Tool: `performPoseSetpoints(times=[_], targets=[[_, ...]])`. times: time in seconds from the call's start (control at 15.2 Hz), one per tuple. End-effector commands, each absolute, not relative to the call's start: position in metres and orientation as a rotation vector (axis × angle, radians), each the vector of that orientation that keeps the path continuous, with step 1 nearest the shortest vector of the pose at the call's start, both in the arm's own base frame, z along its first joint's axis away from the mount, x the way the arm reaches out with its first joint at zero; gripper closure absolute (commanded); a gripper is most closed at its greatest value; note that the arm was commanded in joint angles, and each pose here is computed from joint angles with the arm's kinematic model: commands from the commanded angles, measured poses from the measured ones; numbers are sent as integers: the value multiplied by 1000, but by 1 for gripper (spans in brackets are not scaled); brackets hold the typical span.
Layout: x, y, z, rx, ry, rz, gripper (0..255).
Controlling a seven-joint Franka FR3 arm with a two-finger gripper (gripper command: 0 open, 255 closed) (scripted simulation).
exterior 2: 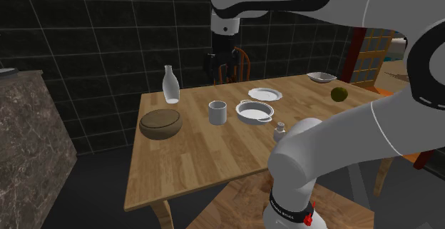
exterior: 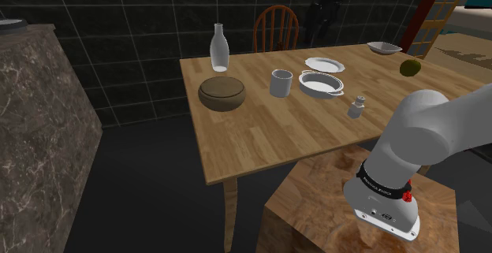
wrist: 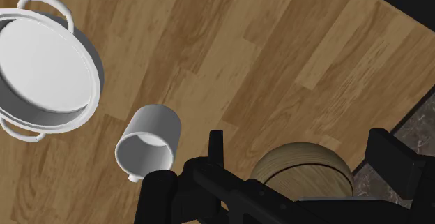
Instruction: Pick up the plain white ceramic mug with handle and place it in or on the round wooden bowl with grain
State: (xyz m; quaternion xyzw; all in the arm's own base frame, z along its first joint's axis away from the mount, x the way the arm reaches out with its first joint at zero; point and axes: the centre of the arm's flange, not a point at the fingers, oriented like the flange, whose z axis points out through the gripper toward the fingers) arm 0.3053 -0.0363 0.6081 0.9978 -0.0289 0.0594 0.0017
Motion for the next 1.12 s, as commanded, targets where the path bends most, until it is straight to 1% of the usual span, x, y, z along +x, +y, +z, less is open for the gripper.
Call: performPoseSetpoints(times=[0.0,1.06], targets=[[305,-36,608,3131,-91,186,0],[424,-129,460,3120,39,157,0]])
